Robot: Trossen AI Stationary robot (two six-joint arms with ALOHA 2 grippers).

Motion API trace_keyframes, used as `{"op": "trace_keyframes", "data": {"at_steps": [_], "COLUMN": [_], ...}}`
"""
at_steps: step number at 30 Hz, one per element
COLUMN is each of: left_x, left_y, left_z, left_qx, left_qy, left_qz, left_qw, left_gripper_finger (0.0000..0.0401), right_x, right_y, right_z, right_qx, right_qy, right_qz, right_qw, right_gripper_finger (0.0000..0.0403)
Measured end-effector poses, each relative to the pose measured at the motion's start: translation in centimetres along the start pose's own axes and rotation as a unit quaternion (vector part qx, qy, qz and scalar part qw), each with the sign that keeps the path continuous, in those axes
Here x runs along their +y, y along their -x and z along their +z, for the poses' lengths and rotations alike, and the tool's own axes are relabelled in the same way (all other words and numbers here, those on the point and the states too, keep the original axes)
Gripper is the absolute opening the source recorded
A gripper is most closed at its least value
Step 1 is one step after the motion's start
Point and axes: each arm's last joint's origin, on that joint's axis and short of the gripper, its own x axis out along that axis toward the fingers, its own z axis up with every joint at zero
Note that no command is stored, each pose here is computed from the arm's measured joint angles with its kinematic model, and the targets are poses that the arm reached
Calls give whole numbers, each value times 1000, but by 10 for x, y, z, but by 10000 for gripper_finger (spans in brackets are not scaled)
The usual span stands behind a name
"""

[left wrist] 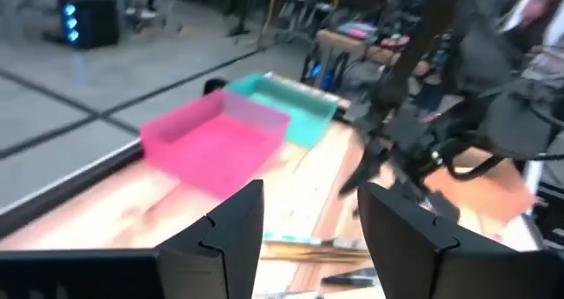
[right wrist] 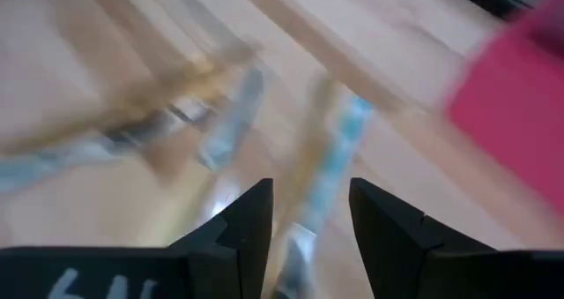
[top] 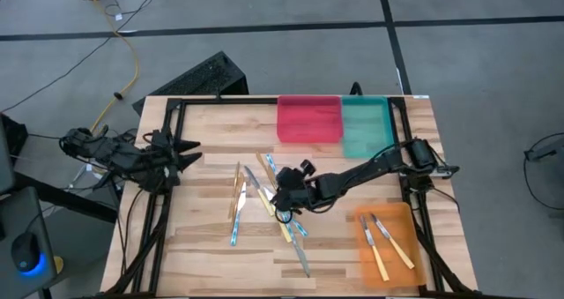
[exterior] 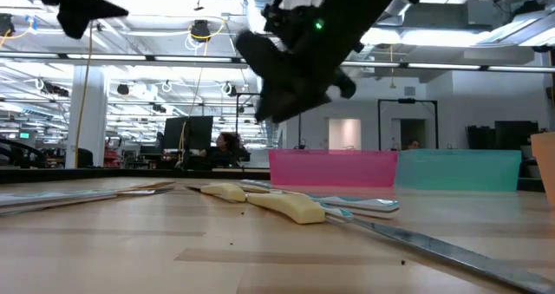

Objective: Sort silverware by color (type)
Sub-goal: Put the blue knife into the blue bin

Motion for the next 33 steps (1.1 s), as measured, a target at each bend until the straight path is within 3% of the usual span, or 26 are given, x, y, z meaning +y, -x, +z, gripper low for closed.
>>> {"op": "trace_keyframes", "data": {"at_steps": [8, 20, 33], "left_x": [-1, -4, 0], "left_y": [-8, -22, -24], "left_z": [-17, -62, -79], "left_qx": [25, -32, -35], "left_qy": [-14, 3, 5], "left_qz": [2, -99, -104], "left_qw": [1000, 995, 994], "left_gripper_finger": [169, 169, 169], "right_x": [-11, -12, -23], "right_y": [-5, -9, -30], "right_z": [3, 6, -14], "right_qx": [19, 13, 3], "right_qy": [-29, -29, -69], "right_qz": [-27, -29, -48], "right_qw": [999, 999, 996], "right_gripper_finger": [175, 175, 175]}}
